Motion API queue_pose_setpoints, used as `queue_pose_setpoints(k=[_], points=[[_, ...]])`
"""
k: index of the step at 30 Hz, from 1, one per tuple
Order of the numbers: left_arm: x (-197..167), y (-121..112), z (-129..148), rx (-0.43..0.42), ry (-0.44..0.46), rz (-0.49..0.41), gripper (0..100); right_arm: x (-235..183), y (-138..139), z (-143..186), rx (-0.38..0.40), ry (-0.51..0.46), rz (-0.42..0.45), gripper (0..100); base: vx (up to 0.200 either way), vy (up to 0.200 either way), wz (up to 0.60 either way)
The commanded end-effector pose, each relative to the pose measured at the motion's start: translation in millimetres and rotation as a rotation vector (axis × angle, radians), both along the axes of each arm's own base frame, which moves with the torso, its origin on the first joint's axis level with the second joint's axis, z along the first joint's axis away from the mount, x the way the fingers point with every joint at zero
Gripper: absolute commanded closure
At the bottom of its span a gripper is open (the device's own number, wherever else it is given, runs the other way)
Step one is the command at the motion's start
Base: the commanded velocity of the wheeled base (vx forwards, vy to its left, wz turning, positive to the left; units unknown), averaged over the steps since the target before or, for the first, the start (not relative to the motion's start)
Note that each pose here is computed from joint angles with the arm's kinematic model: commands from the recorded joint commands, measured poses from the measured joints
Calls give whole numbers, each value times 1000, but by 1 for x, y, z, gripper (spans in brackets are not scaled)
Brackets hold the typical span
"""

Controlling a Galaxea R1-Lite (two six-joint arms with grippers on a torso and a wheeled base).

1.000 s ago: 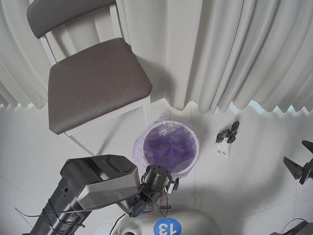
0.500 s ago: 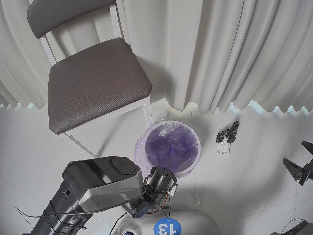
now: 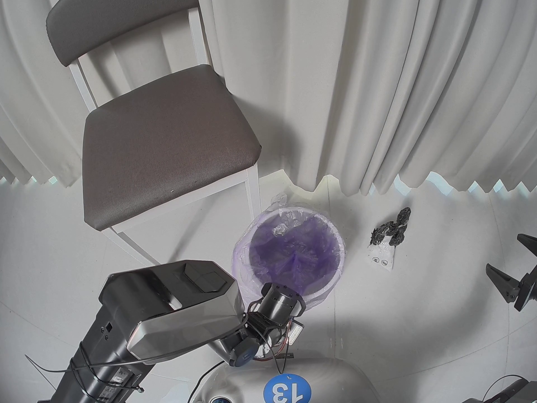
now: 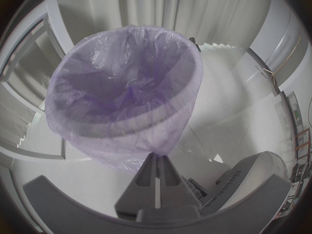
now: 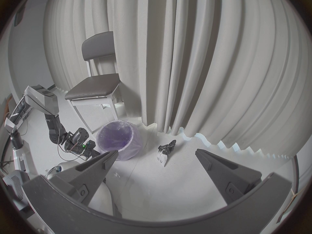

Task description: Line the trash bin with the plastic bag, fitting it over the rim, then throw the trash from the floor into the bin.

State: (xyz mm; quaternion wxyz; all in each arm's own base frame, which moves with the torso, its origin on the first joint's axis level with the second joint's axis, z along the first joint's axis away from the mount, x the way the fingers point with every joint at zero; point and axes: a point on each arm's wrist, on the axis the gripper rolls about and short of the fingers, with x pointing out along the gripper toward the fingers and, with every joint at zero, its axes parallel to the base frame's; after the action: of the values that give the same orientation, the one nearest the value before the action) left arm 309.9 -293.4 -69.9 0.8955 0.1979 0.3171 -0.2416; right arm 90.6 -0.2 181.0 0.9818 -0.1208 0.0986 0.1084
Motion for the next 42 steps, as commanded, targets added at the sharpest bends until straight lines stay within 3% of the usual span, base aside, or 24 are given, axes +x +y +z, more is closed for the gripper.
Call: queue_pose_setpoints(k=[1, 17, 18, 26, 32, 35, 42], points=[[0, -7, 5, -11, -8, -16, 100, 7, 0, 4, -15, 7, 7, 0, 0, 0, 0], [-20, -19, 4, 14, 13, -59, 100, 8, 0, 11, -60, -26, 19, 0, 0, 0, 0], [-20, -19, 4, 15, 14, -61, 0, 8, 0, 12, -60, -26, 19, 0, 0, 0, 0], [-24, -20, 4, 0, 20, -55, 0, 9, 0, 15, -72, -35, 20, 0, 0, 0, 0], [-35, 0, 10, -59, 28, 0, 0, 6, -1, 21, -74, -65, 16, 0, 0, 0, 0], [-51, 22, 25, -159, -24, 26, 0, 4, 0, 20, -74, -56, 17, 0, 0, 0, 0], [-55, 69, 39, -212, -58, 77, 0, 4, 0, 22, -73, -48, 17, 0, 0, 0, 0]])
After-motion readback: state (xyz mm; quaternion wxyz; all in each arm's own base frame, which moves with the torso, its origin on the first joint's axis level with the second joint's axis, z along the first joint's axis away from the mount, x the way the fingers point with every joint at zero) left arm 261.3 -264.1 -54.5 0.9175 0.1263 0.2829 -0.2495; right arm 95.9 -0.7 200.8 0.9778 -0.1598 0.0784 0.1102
